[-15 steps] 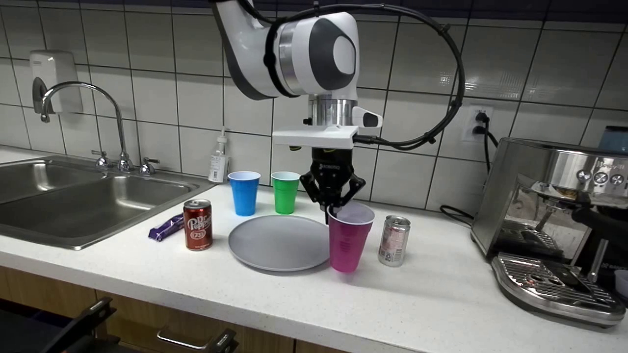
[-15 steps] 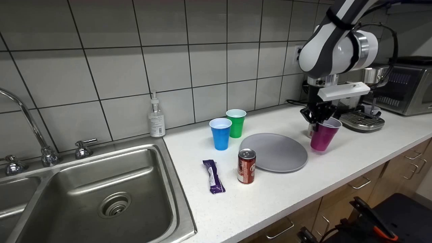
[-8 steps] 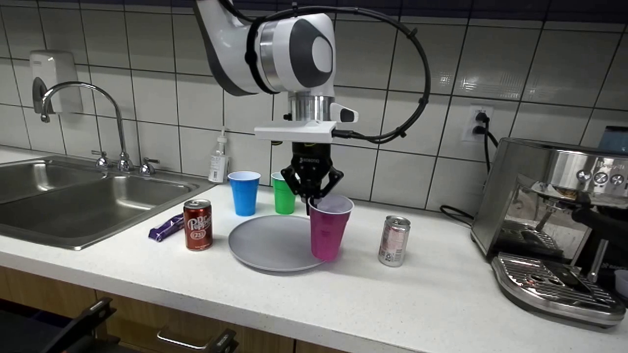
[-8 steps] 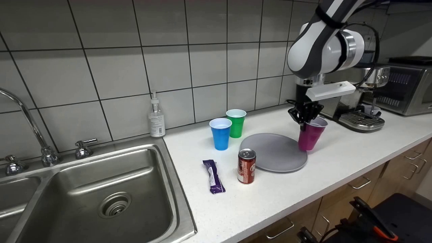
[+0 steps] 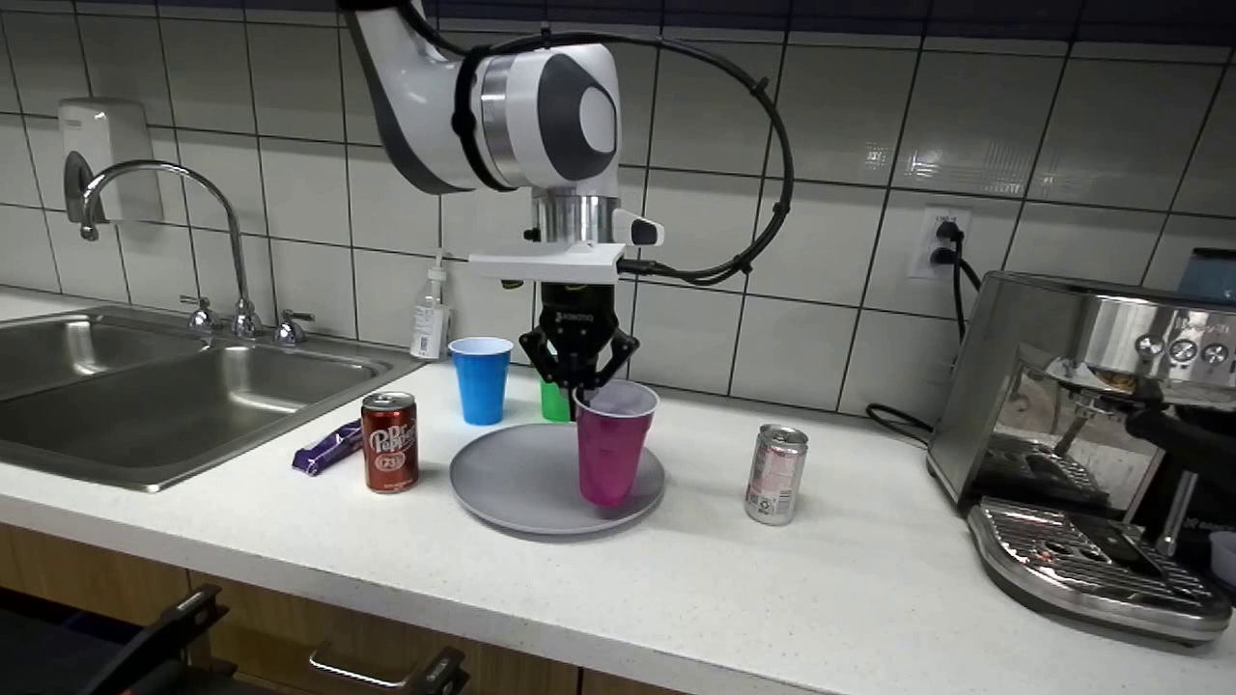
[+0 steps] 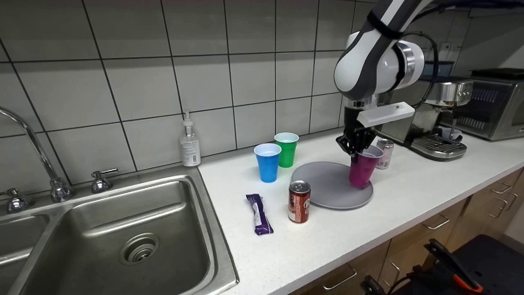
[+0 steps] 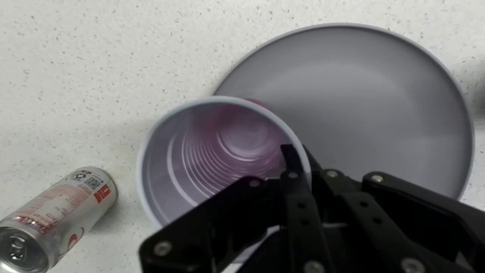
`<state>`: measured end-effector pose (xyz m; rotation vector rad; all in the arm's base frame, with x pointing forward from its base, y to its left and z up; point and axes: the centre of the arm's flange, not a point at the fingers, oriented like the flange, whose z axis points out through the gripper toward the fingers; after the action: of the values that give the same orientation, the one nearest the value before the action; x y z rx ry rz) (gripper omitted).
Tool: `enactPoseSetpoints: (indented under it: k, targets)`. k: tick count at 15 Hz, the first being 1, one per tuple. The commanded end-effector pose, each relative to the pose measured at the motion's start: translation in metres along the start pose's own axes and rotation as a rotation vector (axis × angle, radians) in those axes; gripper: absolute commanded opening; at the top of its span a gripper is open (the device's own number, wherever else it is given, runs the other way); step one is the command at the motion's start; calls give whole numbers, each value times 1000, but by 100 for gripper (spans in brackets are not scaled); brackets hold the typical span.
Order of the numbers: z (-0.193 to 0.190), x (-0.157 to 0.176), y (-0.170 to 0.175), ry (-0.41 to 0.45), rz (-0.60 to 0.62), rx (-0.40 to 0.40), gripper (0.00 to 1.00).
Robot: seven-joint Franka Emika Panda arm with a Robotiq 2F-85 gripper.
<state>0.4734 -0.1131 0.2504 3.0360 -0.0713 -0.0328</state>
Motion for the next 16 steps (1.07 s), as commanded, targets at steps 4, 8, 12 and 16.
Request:
enactPoseSetpoints:
  k: [4,8,12,16]
  targets:
    - [15,16,-13,-25,-10,-29,1]
    - [16,18,-15,-34,-16,-35,36]
    - [5,18,-15,-28,-19,-32,66]
    - [-9,19,-15,-5,-25,-21,96]
